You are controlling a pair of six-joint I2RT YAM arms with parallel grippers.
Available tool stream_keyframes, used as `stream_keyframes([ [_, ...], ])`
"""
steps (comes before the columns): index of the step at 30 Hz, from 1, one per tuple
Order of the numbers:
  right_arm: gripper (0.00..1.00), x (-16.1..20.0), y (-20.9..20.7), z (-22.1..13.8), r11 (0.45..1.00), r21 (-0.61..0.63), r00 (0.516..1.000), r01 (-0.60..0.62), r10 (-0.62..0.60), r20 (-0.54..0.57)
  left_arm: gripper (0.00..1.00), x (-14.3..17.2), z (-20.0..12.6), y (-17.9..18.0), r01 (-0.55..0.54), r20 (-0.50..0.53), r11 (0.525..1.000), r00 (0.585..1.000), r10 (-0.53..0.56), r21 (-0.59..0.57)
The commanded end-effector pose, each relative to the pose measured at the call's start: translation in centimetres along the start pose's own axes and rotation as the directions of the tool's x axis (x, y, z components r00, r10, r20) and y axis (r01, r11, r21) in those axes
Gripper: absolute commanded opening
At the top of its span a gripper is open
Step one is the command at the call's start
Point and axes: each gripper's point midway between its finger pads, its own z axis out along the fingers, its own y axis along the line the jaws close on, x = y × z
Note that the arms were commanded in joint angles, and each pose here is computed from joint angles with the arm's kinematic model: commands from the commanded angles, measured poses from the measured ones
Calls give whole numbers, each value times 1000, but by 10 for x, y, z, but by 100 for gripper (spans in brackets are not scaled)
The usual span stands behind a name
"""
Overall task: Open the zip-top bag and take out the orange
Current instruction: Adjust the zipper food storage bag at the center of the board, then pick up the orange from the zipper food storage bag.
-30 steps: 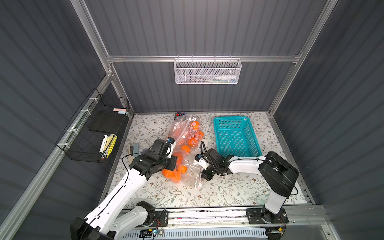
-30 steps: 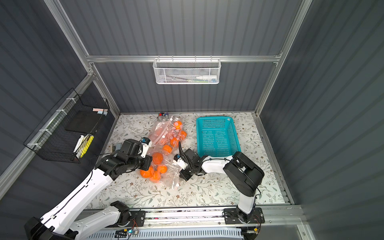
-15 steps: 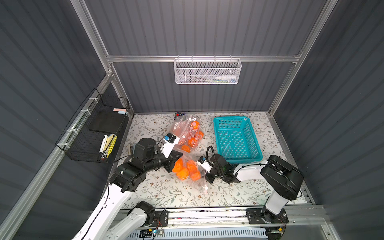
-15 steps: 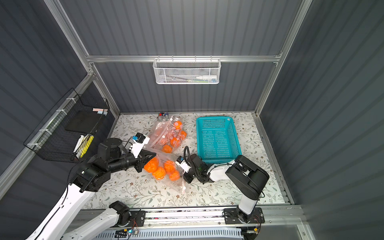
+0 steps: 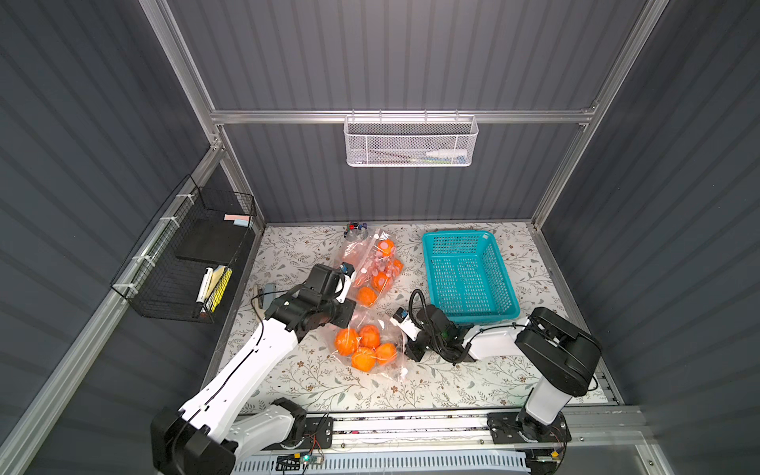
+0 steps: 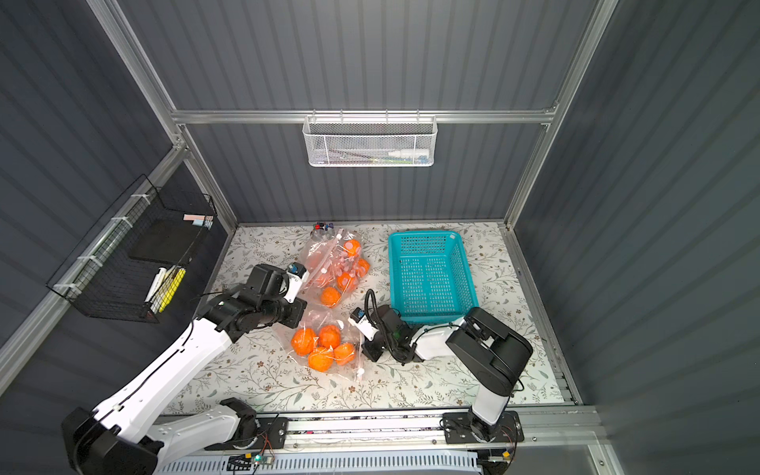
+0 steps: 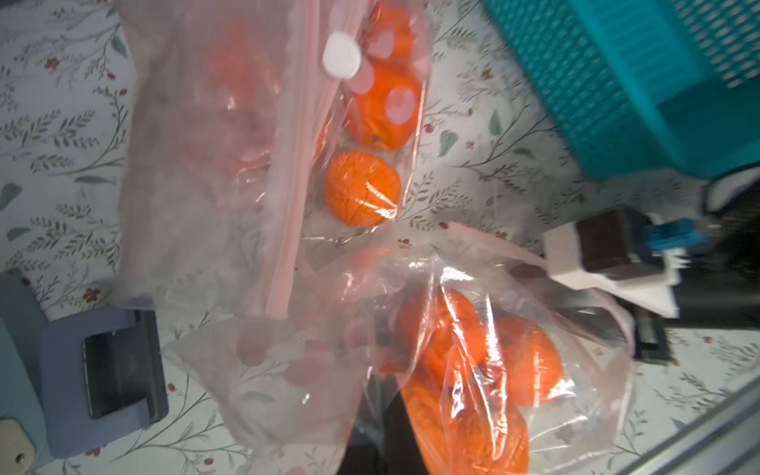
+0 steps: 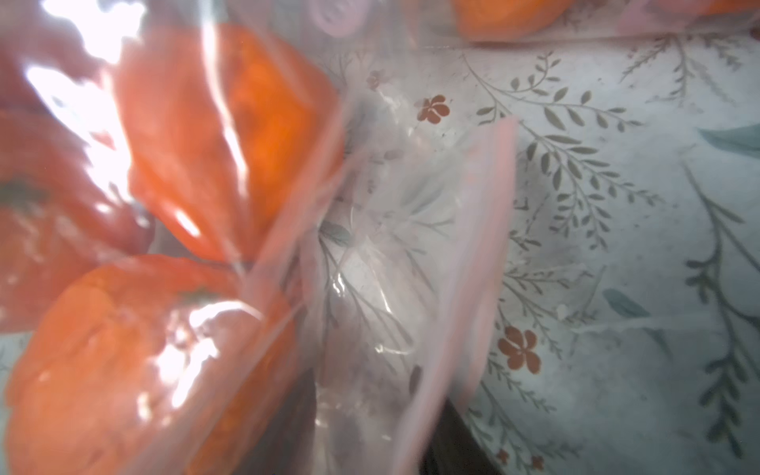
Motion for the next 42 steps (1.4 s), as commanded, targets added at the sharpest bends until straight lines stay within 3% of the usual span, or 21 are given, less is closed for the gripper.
stream_keyframes([
  [1,46,11,4,-5,1000,-19,1000,2,-2,-18,0,27,12,27,49,-95,986,993,-65,-158],
  [9,62,-3,33,-25,986,-151,996,72,-62,71,0,52,45,22,150,-150,976,973,-174,-155],
  [16,69,-3,51,-37,963,-225,987,148,-129,99,0,68,64,18,207,-190,966,954,-234,-152],
  [19,70,-4,63,-40,948,-261,981,180,-154,116,0,65,61,28,225,-165,953,951,-260,-201],
  [27,72,3,89,-38,902,-332,960,277,-248,128,0,48,62,30,324,-73,930,937,-341,-174],
  [28,73,3,92,-38,895,-336,956,293,-263,132,0,49,63,30,328,-72,929,936,-344,-173],
  [30,86,6,98,-36,886,-323,943,332,-304,136,0,53,65,28,339,-76,927,932,-354,-162],
  [42,83,3,112,4,885,-321,941,338,-318,114,0,72,72,23,368,-89,920,920,-381,-136],
])
